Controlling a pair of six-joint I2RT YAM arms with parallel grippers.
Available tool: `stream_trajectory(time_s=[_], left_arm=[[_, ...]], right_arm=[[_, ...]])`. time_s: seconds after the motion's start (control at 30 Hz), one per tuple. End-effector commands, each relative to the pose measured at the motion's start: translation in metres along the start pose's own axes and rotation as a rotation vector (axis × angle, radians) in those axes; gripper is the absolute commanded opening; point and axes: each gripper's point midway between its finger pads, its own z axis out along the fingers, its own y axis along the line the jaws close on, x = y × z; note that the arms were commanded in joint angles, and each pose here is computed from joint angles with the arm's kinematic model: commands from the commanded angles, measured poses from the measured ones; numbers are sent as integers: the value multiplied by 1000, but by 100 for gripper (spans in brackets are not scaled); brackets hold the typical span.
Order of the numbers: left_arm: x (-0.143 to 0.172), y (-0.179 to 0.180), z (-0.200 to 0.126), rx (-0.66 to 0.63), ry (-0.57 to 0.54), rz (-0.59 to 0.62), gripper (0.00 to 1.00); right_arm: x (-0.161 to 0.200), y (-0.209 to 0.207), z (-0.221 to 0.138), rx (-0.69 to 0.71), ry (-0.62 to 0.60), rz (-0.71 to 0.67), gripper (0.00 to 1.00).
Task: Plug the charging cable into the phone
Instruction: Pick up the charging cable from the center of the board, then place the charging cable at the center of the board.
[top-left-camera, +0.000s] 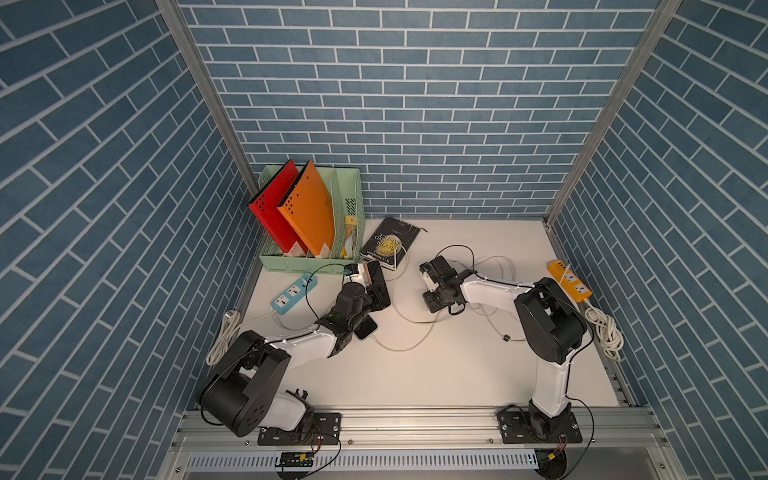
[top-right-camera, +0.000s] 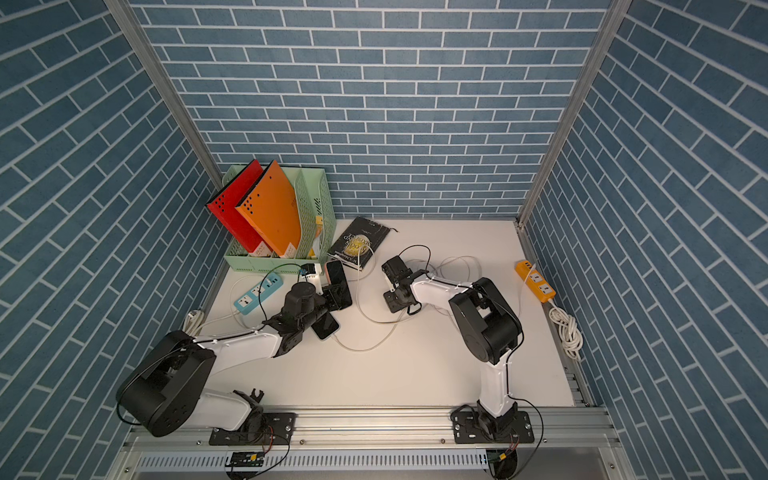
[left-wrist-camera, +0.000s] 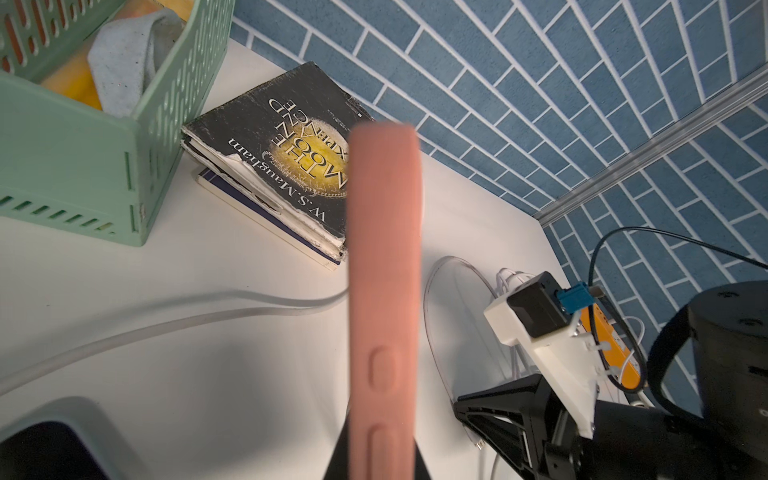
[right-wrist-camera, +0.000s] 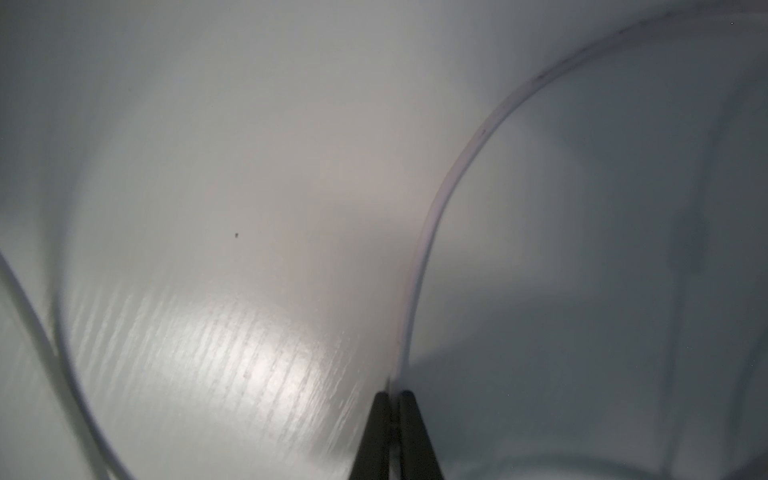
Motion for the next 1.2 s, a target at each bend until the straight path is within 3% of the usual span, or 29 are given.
stream_trajectory(time_s=[0.0, 0.17, 0.33, 0.53, 0.7, 0.9, 0.97, 1.17], left_arm=[[-21, -10, -5, 33, -72, 9, 0], [-22, -9, -5, 31, -73, 8, 0], [-27, -10, -7, 33, -88, 5, 0], [-21, -4, -9, 23, -81, 0, 0], [-20, -4, -7, 27, -77, -5, 0], [-22, -4, -9, 29, -87, -7, 0], [-23, -4, -9, 26, -92, -8, 0], [-24, -4, -10, 29, -98, -8, 0]], right_arm=[[-6, -4, 1, 24, -10, 18, 0], [-66, 15, -42, -88, -242, 17, 0], [-123, 40, -120, -335, -523, 29, 0], [-170, 65, -273, -601, -960, -67, 0], [-194, 74, -399, -703, -1256, -159, 0], [-201, 62, -535, -616, -1630, -266, 0], [-207, 57, -567, -555, -1701, -286, 0], [-211, 20, -664, -217, -1954, -251, 0]])
